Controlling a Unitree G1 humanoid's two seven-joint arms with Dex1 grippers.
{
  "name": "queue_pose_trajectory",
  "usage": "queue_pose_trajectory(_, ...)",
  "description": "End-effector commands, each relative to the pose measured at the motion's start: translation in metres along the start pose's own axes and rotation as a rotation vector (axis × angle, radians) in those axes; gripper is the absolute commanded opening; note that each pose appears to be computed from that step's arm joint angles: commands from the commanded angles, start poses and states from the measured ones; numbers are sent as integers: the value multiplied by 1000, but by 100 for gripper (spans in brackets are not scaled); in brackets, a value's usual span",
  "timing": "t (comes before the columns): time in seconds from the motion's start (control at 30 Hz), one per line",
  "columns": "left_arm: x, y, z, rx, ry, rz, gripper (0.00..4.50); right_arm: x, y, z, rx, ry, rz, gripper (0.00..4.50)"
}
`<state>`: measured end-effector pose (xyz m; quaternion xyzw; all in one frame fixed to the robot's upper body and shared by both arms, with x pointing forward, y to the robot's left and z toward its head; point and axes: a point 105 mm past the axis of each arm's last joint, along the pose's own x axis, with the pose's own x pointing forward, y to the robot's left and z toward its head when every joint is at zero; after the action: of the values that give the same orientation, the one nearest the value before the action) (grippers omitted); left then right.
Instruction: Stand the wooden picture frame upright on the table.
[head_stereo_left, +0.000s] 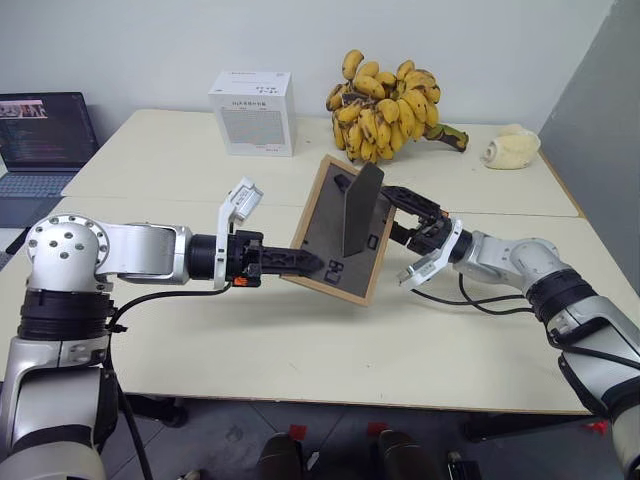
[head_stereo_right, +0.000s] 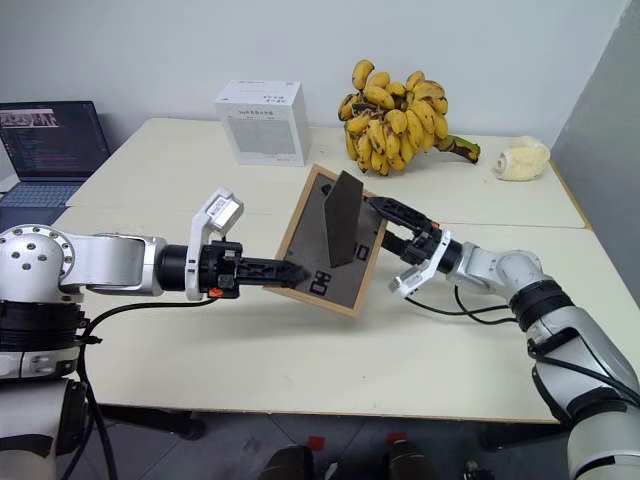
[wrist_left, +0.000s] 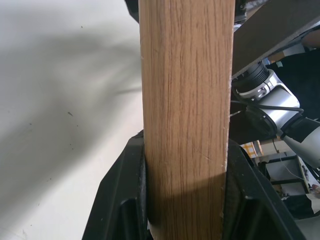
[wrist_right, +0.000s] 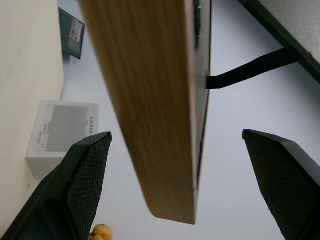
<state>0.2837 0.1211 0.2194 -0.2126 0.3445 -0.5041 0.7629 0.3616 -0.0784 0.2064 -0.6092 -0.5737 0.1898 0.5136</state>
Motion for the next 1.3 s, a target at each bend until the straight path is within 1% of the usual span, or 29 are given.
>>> queue_pose_trajectory(0.03, -5, -19, 10, 48, -32, -50, 129, 10, -11, 1, -41, -41, -48, 438)
queue_pose_trajectory(0.27, -4, -21, 10, 43, -29, -53, 129, 10, -12, -2, -52, -50, -49, 438)
queue_pose_trajectory(0.37, -3, -21, 10, 44, -29, -54, 129, 9, -12, -1, -49, -54, -48, 392)
queue_pose_trajectory(0.5, -3, -21, 10, 46, -27, -56, 129, 10, -13, -1, -46, -59, -49, 295)
queue_pose_trajectory(0.7, -3, -23, 9, 49, -22, -61, 129, 10, -14, -1, -45, -63, -52, 164)
queue_pose_trajectory(0.8, -4, -23, 10, 46, -25, -65, 129, 10, -15, 0, -45, -67, -59, 140)
queue_pose_trajectory(0.87, -4, -23, 10, 46, -22, -68, 129, 11, -16, 1, -46, -74, -66, 132)
queue_pose_trajectory(1.3, -1, -24, 10, 72, -31, -59, 129, 10, -17, 1, -50, -76, -60, 130)
